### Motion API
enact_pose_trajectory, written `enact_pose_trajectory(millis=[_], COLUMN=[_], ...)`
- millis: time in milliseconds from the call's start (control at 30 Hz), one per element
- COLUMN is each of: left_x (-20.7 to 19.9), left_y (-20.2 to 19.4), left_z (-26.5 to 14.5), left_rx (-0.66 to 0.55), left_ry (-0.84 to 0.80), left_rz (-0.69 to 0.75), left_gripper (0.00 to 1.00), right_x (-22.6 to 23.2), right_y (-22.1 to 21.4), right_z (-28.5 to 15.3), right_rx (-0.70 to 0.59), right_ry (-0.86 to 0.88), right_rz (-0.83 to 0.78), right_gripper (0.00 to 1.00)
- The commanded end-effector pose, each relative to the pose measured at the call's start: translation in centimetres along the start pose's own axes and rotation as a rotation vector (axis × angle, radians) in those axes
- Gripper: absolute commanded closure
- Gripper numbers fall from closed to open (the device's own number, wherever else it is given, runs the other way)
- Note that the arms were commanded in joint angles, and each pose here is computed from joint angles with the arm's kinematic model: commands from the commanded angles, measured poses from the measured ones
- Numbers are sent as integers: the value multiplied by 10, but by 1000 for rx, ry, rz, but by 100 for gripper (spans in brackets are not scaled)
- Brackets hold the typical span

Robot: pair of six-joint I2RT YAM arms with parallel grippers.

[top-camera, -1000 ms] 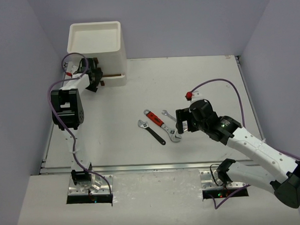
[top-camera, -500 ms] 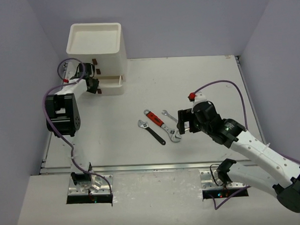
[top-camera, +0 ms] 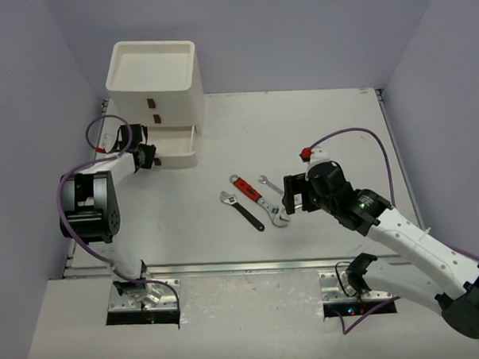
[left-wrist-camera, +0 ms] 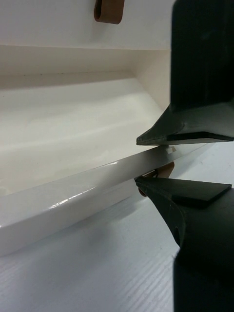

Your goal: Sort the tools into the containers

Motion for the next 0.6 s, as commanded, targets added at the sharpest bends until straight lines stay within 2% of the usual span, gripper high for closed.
enact_pose_trajectory(millis=[0,67,233,300,500,567], left_x=[0,11,6,0,-30,-37], left_y=[-14,-20,-22,-22,-6,4], left_z=[-23,-25,-32,-37,-84,-114], left_rx=[89,109,135,143,115,78], left_ry=[-74,-83,-154,-178,-298,-352], left_rz=[58,68,78,84,116,152], left_gripper=[85,70,8,0,0,0], right_x=[-3,-7,-8,-9,-3,-11], right_y=[10,8,0,-2,-3,-4], right_z=[7,14,33,42,77,95], right_rx=[-22,6,103,140,236,287], right_ry=[-31,-70,-111,-116,-38,-52], right_rz=[-8,-25,-57,-78,-214,-261], right_gripper=[1,1,1,1,1,1])
Point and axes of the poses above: each gripper's point midway between its finger pads, its own z axis out along the fingers, its own x axis along the line the jaws close on, y = z × x, the point moved 1 cm from there along -z, back along the fingers, and after that the axes turned 6 degrees about -z, right-handed, at the moved point
